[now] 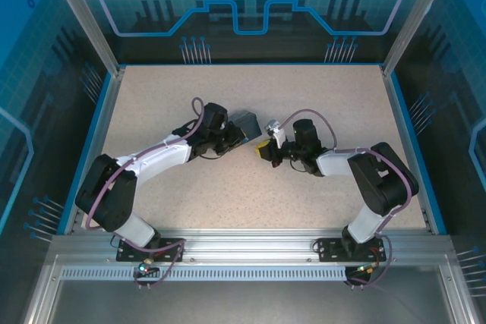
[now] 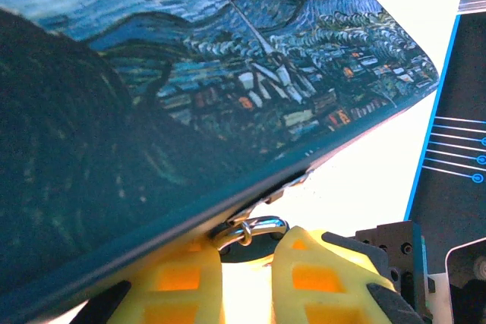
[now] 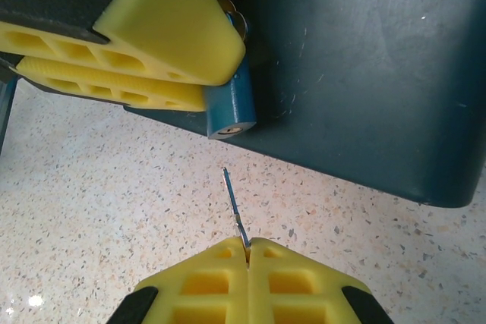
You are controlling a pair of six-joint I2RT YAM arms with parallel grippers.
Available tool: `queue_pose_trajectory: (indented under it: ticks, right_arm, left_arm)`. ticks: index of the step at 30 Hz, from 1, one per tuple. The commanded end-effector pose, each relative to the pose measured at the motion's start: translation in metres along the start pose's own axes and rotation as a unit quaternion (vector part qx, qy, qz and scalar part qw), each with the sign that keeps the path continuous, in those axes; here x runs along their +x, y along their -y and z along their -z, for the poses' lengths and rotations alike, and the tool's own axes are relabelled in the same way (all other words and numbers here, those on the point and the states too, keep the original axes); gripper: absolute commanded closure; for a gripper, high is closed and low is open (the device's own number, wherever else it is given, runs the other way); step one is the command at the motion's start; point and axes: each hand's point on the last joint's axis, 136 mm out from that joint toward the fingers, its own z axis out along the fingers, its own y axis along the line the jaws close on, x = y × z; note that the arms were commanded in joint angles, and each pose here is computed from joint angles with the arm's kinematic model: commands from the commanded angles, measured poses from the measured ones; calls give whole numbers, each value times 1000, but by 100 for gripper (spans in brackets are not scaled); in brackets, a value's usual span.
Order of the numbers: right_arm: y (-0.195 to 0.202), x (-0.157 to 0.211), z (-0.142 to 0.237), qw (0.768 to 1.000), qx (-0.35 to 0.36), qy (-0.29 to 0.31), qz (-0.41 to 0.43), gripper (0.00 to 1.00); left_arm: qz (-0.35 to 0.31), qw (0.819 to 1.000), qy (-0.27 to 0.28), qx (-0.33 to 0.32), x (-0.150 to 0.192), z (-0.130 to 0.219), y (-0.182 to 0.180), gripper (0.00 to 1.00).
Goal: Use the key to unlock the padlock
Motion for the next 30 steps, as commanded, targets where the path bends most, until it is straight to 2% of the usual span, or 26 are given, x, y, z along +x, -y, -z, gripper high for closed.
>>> queue_pose_trajectory:
  ticks: [1, 10, 19, 20, 23, 26, 28, 30]
  right_arm:
    - [-5, -13, -4, 1000, -12, 11, 26, 100]
    - [-7, -17, -12, 999, -21, 8, 27, 100]
    - [5, 9, 3, 1000, 11, -5, 1, 100]
    - [7, 11, 5, 1000, 14, -7, -2, 100]
    - [14, 12, 18, 999, 41, -3, -12, 100]
    - [30, 11, 41, 995, 92, 1, -37, 100]
    - [38, 7, 56, 991, 117, 16, -64, 100]
    - [49, 6, 70, 983, 163, 6, -83, 100]
  left_arm:
    - [-2, 999, 2, 39, -3, 13, 19, 88]
    - [-1, 999, -2, 38, -1, 11, 17, 89]
    - [-9, 1000, 5, 26, -4, 9, 11, 85]
    - [-13, 1000, 7, 24, -4, 10, 11, 83]
    - [-46, 999, 18, 15, -8, 16, 12, 67]
    - [-110, 993, 34, -20, -6, 20, 9, 54]
    - [-138, 990, 26, -27, 1, 16, 12, 49]
    - [-150, 989, 9, -15, 14, 7, 21, 46]
